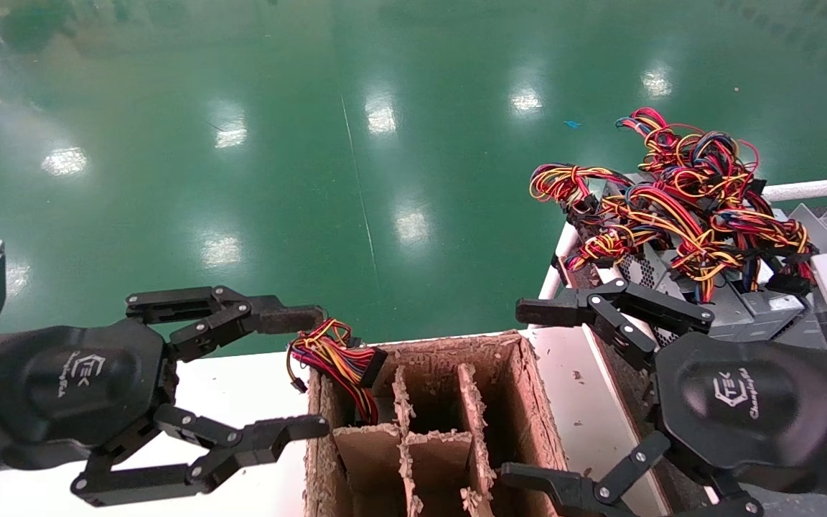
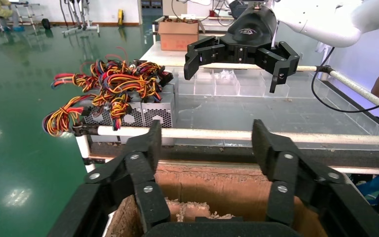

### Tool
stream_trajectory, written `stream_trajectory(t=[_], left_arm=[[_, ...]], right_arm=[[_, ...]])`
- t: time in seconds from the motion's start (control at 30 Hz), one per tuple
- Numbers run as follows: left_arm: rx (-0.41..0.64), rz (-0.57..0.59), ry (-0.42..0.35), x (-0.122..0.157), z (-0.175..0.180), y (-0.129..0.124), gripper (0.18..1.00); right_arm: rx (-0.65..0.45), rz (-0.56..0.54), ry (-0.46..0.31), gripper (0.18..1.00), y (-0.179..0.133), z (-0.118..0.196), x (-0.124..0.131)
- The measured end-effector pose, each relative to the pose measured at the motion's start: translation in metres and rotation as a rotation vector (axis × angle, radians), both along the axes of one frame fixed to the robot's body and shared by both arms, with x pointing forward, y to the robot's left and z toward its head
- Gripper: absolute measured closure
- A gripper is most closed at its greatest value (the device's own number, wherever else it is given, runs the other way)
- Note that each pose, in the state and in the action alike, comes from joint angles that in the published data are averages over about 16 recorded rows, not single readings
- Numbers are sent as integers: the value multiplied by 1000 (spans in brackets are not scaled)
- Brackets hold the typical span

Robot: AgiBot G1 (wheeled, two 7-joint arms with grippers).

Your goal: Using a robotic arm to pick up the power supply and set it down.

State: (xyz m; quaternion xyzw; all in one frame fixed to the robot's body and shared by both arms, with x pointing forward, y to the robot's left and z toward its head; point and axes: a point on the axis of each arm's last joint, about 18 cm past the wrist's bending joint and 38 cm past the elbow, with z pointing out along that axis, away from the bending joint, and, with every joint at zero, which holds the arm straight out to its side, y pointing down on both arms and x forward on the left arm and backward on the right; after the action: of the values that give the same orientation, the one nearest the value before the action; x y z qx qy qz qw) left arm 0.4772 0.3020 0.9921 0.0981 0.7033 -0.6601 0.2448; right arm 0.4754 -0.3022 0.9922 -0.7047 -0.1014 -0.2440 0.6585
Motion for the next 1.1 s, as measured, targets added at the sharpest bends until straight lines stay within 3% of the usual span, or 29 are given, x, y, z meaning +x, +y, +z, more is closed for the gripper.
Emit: stream_trajectory(t=[0.27,0.7,1.1], left_arm=[[0,0,0,0,0,0,589],[0,0,0,0,0,0,863],[0,0,0,0,0,0,977]], right_arm=[[0,0,0,178,0,0,0],[0,-1,1,178,0,0,0],[-20,-70,3,178,9,-9,27]])
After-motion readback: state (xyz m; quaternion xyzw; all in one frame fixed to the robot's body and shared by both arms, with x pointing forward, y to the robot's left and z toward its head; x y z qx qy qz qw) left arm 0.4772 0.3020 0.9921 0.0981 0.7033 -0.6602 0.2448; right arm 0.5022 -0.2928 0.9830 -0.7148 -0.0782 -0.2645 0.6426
